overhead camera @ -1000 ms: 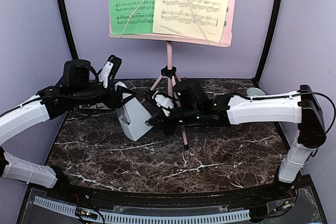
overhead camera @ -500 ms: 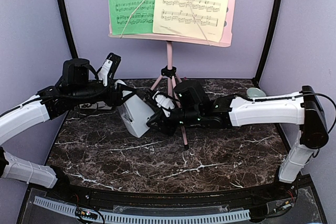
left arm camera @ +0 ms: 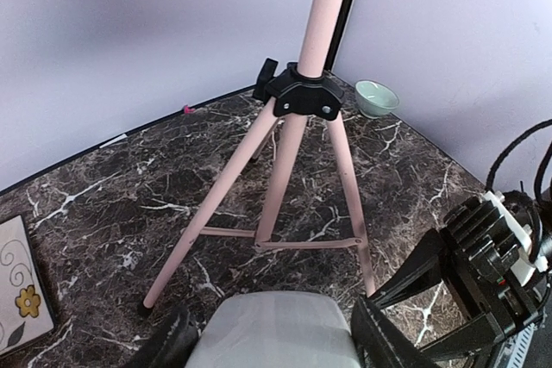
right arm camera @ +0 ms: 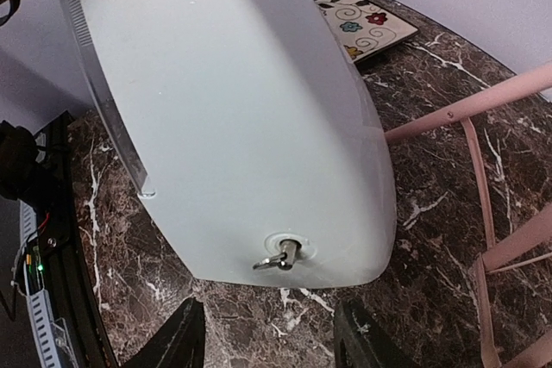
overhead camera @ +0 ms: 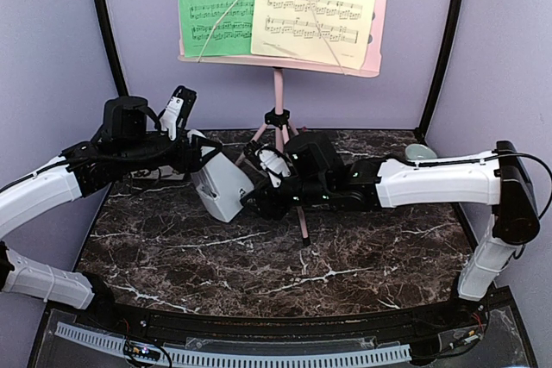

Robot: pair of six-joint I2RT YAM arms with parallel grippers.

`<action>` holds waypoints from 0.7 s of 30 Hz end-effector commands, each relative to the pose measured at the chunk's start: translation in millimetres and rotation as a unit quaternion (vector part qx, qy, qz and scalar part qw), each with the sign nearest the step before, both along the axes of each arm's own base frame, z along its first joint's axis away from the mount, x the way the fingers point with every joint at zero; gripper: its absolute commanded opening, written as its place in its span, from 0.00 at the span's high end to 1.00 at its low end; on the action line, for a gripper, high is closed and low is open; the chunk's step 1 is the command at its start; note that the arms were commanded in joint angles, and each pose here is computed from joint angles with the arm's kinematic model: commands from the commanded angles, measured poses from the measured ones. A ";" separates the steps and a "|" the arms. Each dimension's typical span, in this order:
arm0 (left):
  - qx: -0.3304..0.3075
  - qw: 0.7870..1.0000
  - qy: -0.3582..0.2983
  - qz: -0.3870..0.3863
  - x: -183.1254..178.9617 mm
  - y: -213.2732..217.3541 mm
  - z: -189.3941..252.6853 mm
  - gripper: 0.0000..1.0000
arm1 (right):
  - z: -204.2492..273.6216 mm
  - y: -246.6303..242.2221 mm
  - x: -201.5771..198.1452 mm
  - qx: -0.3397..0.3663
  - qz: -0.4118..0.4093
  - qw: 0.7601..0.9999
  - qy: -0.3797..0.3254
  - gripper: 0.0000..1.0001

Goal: Set up the instrument practice props

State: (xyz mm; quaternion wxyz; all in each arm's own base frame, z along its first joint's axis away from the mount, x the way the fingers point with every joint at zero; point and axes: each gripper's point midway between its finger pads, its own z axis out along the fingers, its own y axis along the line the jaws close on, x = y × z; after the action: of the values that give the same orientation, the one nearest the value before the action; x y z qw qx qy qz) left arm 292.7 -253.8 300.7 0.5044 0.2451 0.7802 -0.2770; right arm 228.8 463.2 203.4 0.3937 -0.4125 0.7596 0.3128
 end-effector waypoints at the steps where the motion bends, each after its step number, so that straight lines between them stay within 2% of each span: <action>1: -0.070 0.994 -0.074 0.049 7.9 10.1 57.5 1.00 | 9.9 9.4 11.4 0.039 -0.063 0.997 0.021 0.49; 8: -0.086 0.992 -0.063 0.063 9.5 8.0 51.2 1.00 | 13.5 29.7 22.1 0.050 -0.079 0.996 0.013 0.50; 12: -0.086 0.992 -0.066 0.066 9.9 8.1 52.5 1.00 | 10.8 27.3 35.7 0.043 -0.119 0.992 0.009 0.53; 15: -0.085 0.992 -0.069 0.065 9.1 8.2 53.7 1.00 | 6.4 22.3 41.7 0.032 -0.142 0.989 0.007 0.58; 21: -0.085 0.991 -0.078 0.061 8.3 7.7 57.3 1.00 | 2.4 16.8 44.4 0.034 -0.152 0.988 0.015 0.78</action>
State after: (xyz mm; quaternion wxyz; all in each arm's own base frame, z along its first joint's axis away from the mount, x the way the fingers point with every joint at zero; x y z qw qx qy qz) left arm 305.0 -244.7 297.9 0.5281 0.1858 0.7897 -0.2510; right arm 266.0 479.4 195.8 0.4234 -0.2971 0.8096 0.2773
